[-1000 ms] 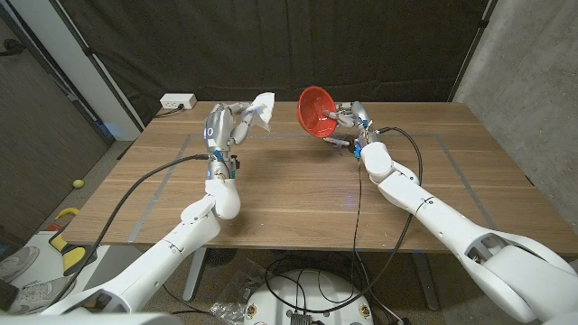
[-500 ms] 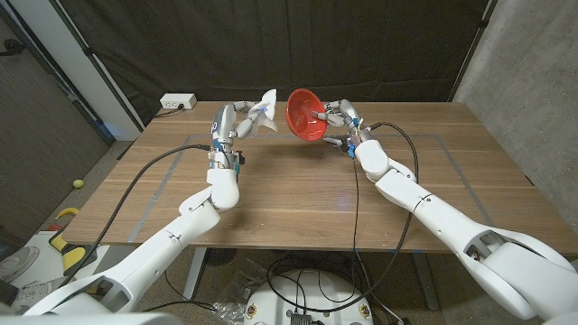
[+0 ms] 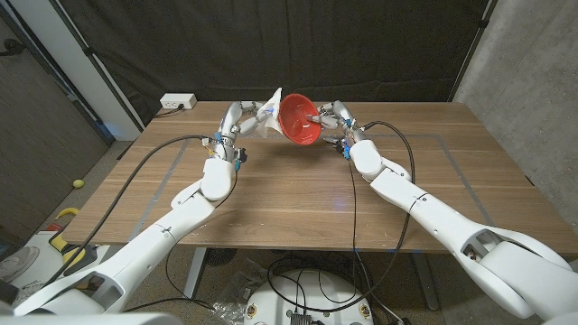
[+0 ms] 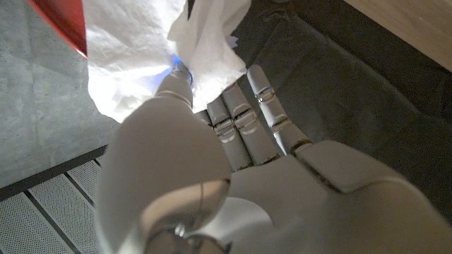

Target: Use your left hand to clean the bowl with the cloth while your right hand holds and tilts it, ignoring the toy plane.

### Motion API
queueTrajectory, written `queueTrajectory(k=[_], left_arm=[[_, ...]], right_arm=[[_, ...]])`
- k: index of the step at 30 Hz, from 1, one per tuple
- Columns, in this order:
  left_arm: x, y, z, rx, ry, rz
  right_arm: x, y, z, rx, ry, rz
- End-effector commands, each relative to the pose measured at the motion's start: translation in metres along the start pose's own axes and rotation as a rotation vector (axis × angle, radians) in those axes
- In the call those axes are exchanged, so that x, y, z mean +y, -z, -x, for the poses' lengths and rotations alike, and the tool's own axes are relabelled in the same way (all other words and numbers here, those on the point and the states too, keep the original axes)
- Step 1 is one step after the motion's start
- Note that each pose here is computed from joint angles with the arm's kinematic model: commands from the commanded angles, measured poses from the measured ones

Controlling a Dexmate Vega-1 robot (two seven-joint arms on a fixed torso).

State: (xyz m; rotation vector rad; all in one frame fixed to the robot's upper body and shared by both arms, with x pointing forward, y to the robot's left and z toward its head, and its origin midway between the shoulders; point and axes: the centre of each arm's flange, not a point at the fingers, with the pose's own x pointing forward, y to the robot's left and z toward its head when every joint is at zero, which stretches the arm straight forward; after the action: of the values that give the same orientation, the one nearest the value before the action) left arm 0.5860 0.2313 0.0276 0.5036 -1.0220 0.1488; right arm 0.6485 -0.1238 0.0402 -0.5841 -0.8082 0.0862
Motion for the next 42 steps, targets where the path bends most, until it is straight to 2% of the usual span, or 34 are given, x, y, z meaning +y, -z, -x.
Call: queueTrajectory(k=[1,11,16,20,28,33,39,42], left_arm=[[0.001,0.003,-0.006,0.037,0.068,0.162],[-0.001,0.008,-0.007,0.057,0.078,0.209],[-0.005,0.008,-0.009,0.059,0.091,0.215],[-0.007,0.006,-0.009,0.054,0.106,0.214],[-0.006,0.002,-0.006,0.048,0.135,0.212],[-0.004,0.0,-0.003,0.047,0.153,0.199],[-0.003,-0.003,0.001,0.038,0.174,0.176],[-0.001,-0.004,0.003,0.035,0.173,0.169]], right_arm=[[0.008,-0.01,0.0,-0.004,-0.01,0.011],[0.014,-0.021,0.001,-0.016,-0.022,-0.01],[0.017,-0.028,-0.003,-0.006,0.0,0.009],[0.019,-0.027,-0.008,0.038,0.033,0.032],[0.019,-0.014,-0.021,0.155,0.1,0.042],[0.017,-0.008,-0.028,0.206,0.126,0.036],[0.007,0.0,-0.035,0.269,0.174,-0.033],[0.0,0.001,-0.036,0.275,0.198,-0.066]])
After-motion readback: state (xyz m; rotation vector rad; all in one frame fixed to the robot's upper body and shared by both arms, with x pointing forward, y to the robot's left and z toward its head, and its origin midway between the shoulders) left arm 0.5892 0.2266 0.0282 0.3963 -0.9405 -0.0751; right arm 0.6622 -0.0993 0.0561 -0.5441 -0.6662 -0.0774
